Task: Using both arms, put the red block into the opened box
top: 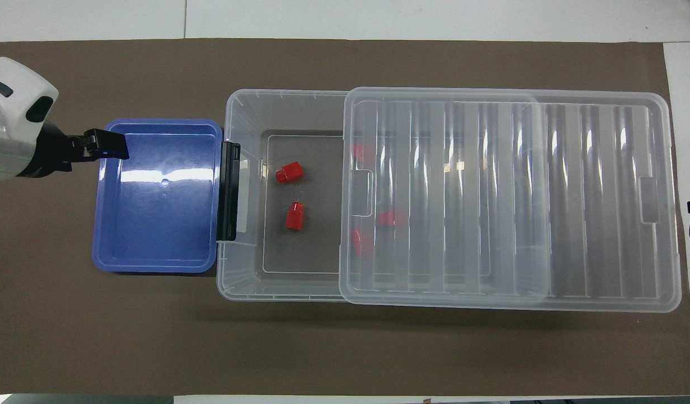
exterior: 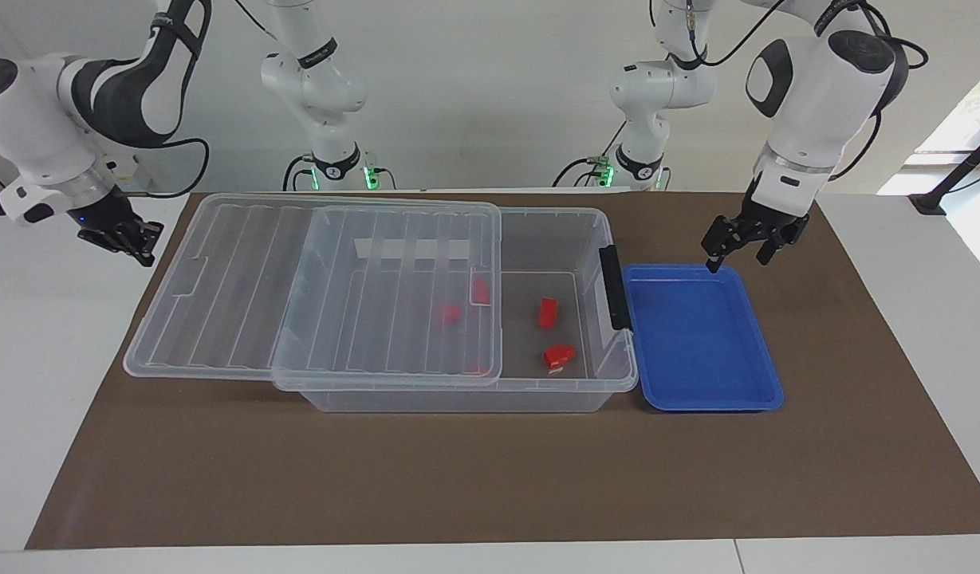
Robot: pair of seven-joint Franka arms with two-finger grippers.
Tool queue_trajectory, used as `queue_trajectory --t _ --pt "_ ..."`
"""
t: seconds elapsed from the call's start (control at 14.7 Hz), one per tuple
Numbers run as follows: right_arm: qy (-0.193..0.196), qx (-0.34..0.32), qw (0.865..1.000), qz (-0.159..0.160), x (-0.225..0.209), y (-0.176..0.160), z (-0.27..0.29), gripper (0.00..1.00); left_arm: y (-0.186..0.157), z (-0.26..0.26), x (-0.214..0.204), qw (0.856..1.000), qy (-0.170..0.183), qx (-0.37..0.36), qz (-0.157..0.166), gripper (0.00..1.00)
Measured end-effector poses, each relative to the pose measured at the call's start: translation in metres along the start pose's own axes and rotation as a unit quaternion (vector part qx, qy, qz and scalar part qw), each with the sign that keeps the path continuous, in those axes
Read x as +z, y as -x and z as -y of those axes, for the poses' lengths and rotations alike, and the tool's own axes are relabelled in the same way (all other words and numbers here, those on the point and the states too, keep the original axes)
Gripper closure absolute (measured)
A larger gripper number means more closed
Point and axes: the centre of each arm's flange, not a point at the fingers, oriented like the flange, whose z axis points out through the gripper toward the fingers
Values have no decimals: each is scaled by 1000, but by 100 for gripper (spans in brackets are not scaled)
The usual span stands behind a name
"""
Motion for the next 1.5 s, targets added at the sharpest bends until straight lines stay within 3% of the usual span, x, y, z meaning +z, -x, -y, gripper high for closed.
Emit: queue_trajectory --t 0.48,1.02,1.5 --pt "-1 9 1000 7 7 -5 25 99 -9 15 -33 999 -5 17 29 0" --pt "-1 28 999 16 14 -12 95 99 -12 15 -30 999 -6 20 43 0" --pt "-12 36 999 -1 19 -16 133 99 -11 15 -29 999 -7 20 48 0"
